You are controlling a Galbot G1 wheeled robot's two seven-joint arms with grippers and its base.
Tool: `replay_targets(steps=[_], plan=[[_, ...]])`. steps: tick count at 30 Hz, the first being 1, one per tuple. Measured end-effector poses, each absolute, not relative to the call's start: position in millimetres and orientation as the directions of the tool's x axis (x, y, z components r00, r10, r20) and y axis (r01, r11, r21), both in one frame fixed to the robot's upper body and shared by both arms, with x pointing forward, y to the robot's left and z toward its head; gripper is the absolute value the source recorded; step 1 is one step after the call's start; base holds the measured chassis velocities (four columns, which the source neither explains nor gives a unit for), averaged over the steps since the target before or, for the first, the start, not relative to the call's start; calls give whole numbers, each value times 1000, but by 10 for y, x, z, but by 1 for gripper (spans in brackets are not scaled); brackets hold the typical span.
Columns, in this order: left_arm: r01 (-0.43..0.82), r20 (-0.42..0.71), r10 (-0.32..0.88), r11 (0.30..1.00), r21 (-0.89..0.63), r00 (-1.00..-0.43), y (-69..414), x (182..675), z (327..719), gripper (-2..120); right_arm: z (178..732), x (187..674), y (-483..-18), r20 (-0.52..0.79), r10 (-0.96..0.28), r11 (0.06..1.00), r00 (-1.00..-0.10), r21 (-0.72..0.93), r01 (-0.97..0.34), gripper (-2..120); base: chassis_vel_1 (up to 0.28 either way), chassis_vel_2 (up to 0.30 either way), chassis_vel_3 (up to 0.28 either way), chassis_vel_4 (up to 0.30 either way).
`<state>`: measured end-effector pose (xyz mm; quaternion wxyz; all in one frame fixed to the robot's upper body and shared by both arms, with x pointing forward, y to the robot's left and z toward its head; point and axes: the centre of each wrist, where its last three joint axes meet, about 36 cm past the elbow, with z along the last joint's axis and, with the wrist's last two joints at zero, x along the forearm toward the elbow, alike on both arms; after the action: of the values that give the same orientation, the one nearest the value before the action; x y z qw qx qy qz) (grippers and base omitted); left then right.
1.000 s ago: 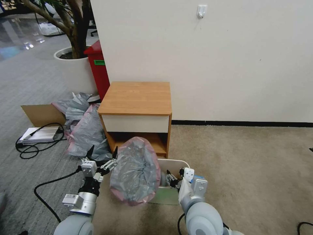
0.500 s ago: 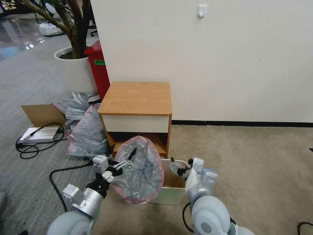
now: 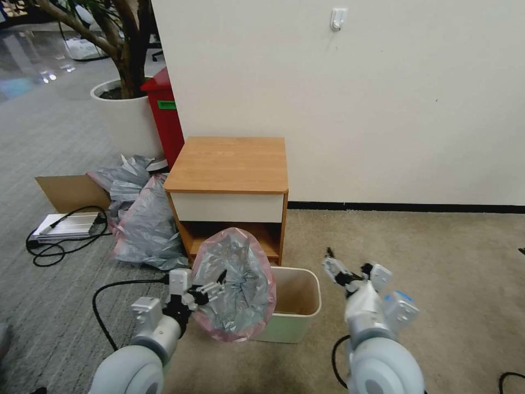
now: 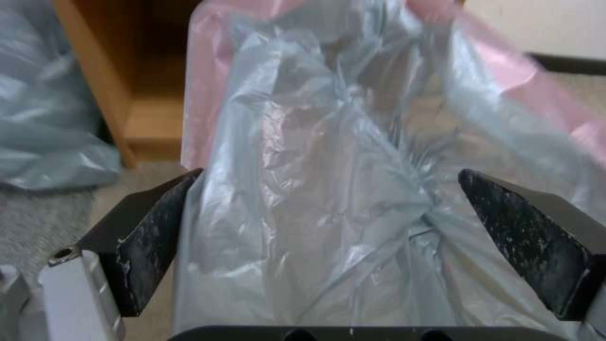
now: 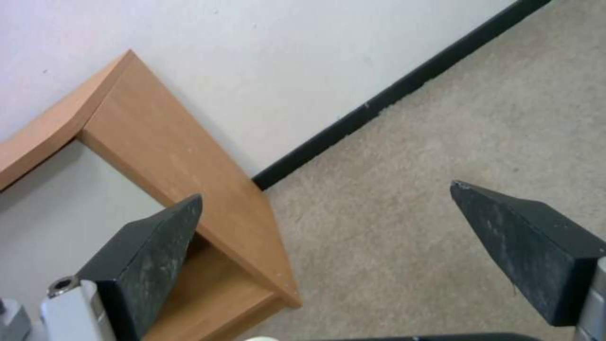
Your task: Pick up the garbage bag from the table and place it over the trash can.
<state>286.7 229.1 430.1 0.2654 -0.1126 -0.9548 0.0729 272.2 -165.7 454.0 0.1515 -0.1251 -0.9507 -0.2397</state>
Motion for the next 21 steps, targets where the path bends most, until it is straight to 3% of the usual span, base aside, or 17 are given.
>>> replay_targets(steps=[13,17,21], plan=[[188,528,309,944,-271,-791,2258,3073,4182,100,4505,2669,-1635,316,188,860,-930,403,311,100,0,0,0,0],[180,510,294,948,-262,-808,2274,3054,4230,100,4473,2660,-1638,318,192,864,-929,394,313,100,0,0,0,0],[196,451,297,946,-257,-842,2298,2897,4526,100,4442,2656,-1643,320,196,864,-927,392,318,100,0,0,0,0]])
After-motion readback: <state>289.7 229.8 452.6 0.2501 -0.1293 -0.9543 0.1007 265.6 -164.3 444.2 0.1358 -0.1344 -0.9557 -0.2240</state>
